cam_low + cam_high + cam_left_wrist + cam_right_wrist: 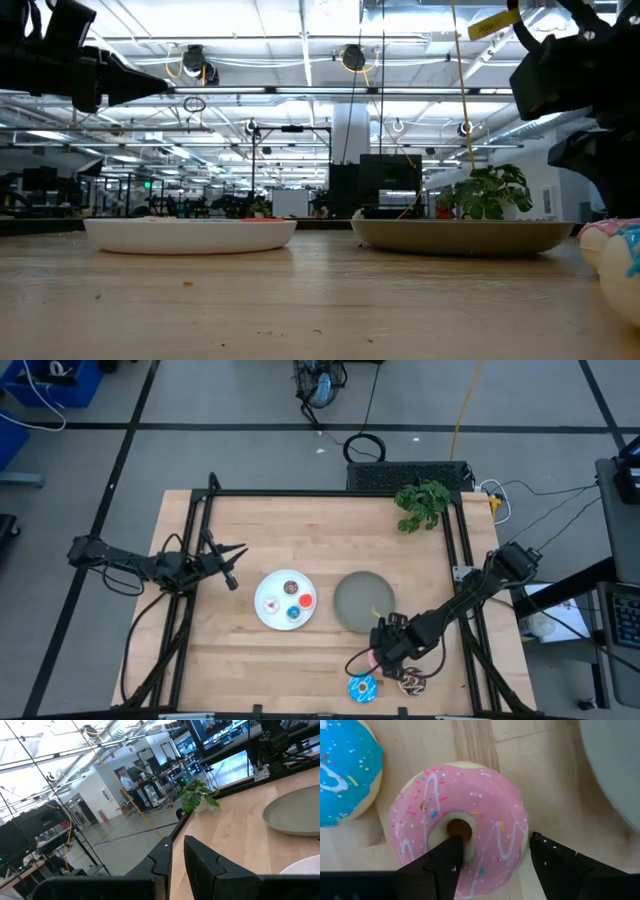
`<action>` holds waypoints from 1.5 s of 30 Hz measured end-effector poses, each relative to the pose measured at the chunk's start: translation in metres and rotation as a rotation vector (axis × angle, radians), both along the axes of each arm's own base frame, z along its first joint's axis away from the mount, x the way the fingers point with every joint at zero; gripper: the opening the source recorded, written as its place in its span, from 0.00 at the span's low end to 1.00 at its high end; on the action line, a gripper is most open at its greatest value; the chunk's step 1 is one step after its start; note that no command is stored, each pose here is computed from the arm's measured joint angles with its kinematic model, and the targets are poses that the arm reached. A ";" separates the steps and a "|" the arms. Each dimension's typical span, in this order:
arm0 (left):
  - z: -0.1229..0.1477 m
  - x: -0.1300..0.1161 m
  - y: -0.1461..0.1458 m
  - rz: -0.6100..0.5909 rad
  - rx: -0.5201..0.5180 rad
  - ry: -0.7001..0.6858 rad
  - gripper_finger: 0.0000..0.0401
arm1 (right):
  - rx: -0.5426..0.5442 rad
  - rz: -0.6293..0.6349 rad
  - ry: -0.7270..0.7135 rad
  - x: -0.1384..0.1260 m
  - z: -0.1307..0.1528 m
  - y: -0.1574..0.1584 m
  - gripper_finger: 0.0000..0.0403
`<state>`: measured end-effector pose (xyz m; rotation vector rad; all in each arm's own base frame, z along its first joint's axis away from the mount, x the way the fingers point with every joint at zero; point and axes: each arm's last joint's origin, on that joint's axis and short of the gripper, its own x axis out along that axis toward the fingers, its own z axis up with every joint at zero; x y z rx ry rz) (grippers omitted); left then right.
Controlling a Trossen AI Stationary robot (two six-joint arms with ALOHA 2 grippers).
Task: Pick & Place donuts
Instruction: Put the big pink doughnut on the gray plate
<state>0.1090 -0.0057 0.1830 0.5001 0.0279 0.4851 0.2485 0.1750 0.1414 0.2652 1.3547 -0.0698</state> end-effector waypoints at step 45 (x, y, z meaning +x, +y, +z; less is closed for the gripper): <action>0.000 0.000 0.000 0.001 -0.001 0.001 0.14 | 0.030 -0.092 -0.195 0.017 0.199 -0.037 0.01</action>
